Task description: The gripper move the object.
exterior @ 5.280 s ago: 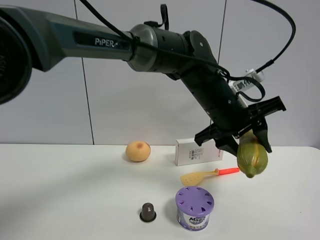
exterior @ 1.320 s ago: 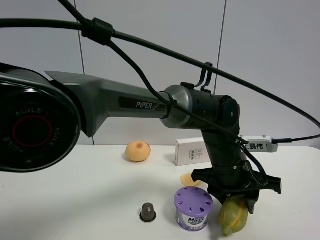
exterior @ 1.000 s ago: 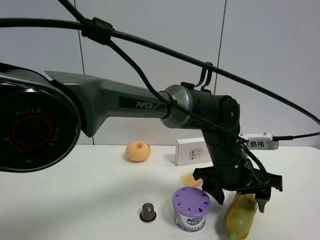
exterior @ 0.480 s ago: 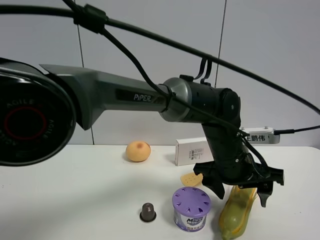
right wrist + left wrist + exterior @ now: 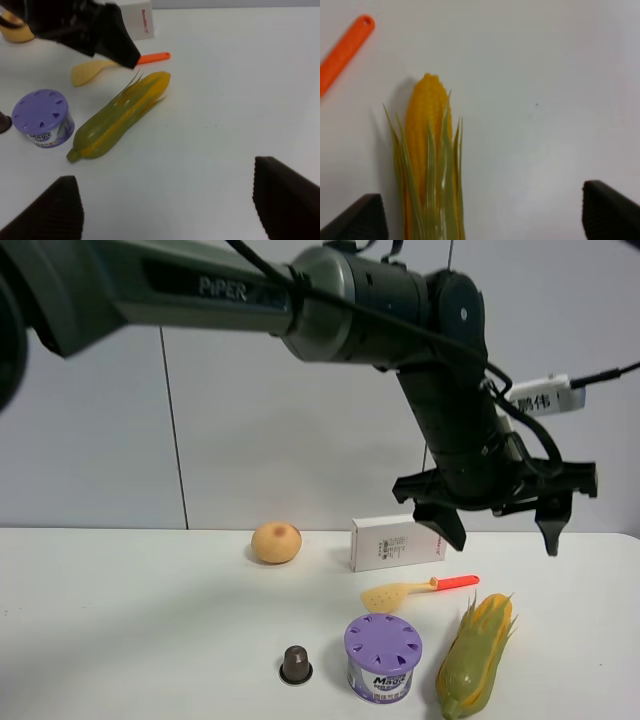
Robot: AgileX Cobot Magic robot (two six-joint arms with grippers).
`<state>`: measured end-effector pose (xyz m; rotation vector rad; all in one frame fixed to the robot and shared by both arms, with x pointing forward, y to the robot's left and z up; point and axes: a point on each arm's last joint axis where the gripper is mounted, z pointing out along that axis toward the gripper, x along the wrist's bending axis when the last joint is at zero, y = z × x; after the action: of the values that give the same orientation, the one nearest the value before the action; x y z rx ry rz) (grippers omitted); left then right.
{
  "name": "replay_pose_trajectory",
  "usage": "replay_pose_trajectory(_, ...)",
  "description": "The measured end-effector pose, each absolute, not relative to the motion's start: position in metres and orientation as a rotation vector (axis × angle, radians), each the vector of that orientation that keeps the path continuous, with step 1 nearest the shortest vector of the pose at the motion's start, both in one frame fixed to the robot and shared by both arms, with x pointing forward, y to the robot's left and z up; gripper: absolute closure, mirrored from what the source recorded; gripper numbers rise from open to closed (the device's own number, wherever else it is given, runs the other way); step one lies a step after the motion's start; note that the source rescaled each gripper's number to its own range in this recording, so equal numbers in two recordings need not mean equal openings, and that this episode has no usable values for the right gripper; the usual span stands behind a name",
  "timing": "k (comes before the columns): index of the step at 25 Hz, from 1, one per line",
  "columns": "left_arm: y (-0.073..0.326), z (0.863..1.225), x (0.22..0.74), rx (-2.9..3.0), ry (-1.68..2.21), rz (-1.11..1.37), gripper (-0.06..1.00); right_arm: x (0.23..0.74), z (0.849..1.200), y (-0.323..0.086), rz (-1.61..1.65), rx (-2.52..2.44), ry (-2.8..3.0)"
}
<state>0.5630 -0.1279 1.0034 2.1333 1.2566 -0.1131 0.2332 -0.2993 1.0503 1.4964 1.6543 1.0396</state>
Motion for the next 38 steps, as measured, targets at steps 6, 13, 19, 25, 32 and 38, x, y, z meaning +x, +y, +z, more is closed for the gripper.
replay_pose_trajectory(6,-0.109,1.066,0.558,2.084,1.163,0.037,0.35,0.233,1.050,-0.299,1.040,1.496,1.654)
replay_pose_trajectory(13,-0.070,1.090,0.582,2.121,1.172,0.208,0.35,0.233,1.050,-0.299,1.040,1.496,1.654)
replay_pose_trajectory(19,-0.024,1.086,0.618,2.172,1.249,0.291,0.35,0.233,1.050,-0.299,1.040,1.496,1.654)
replay_pose_trajectory(25,0.048,1.083,0.663,2.199,1.394,0.406,0.35,0.233,1.050,-0.299,1.040,1.496,1.654)
replay_pose_trajectory(32,0.131,1.113,0.682,2.127,1.550,0.489,0.35,0.233,1.050,-0.299,1.040,1.496,1.654)
replay_pose_trajectory(38,0.189,1.161,0.673,1.990,1.617,0.592,0.35,0.233,1.050,-0.299,1.040,1.496,1.654)
